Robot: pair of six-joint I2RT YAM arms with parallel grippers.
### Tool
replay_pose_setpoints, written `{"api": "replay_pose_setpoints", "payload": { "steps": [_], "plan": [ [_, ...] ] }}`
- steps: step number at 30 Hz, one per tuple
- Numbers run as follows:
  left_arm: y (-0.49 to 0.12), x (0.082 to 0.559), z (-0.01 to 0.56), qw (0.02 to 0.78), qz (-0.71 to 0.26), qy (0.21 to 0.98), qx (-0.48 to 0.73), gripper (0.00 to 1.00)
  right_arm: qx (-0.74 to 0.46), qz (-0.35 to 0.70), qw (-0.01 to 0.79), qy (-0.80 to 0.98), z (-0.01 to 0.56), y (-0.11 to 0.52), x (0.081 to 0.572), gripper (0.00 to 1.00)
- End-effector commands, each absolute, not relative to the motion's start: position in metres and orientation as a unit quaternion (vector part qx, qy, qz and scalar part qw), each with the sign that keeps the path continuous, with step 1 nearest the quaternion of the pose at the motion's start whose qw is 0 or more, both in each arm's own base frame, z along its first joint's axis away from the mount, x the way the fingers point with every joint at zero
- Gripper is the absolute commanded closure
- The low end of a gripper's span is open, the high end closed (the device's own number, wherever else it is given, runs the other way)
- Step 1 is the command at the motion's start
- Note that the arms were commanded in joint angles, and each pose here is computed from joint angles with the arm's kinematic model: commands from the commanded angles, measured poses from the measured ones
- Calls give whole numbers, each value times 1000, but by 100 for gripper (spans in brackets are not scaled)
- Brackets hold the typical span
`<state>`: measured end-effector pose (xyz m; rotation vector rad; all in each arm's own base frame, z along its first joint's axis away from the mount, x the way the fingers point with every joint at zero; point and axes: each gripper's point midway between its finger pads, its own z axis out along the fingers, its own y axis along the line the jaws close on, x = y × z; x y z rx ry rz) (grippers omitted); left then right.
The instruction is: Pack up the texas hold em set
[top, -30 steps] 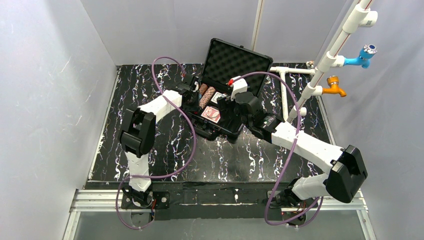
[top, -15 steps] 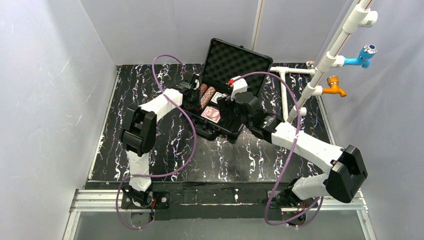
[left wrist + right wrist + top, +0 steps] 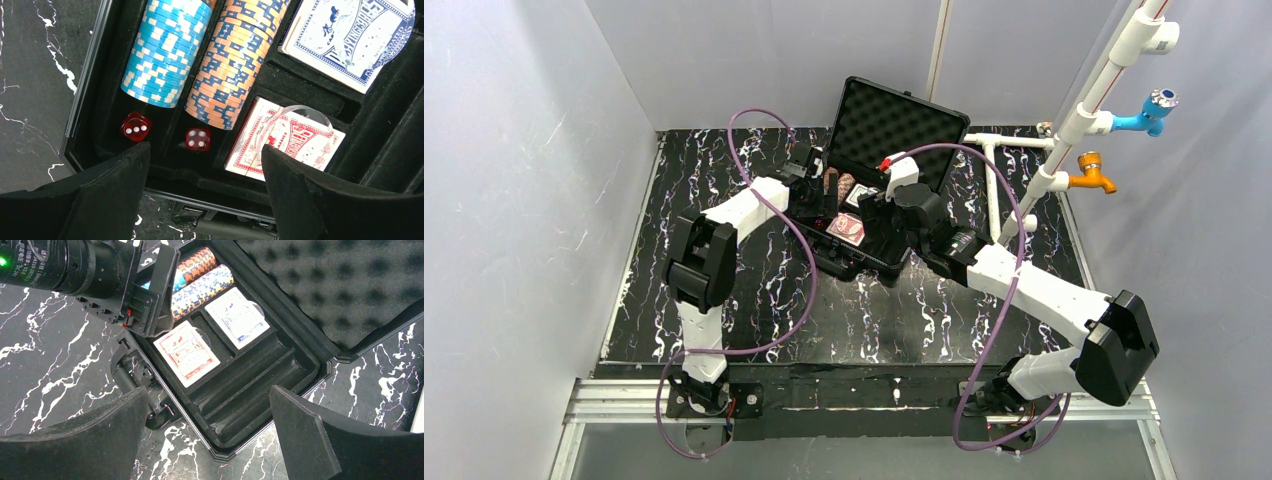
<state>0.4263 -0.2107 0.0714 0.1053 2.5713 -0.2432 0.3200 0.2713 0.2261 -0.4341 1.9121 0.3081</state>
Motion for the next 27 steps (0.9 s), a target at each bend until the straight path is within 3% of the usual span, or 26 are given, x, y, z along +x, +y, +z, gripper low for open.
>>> {"api": "replay_pose_setpoints", "payload": {
  "steps": [1,10,27],
  "plan": [
    [-207,430,119,323,-99,940,44,17,-173,138,562,797,233,274,323,2],
    [-177,408,189,378,-67,922,58,2,-173,137,564,796,235,274,324,2],
    [-90,342,255,493,46,867,54,2,-183,151,547,802,239,288,326,2]
  ]
}}
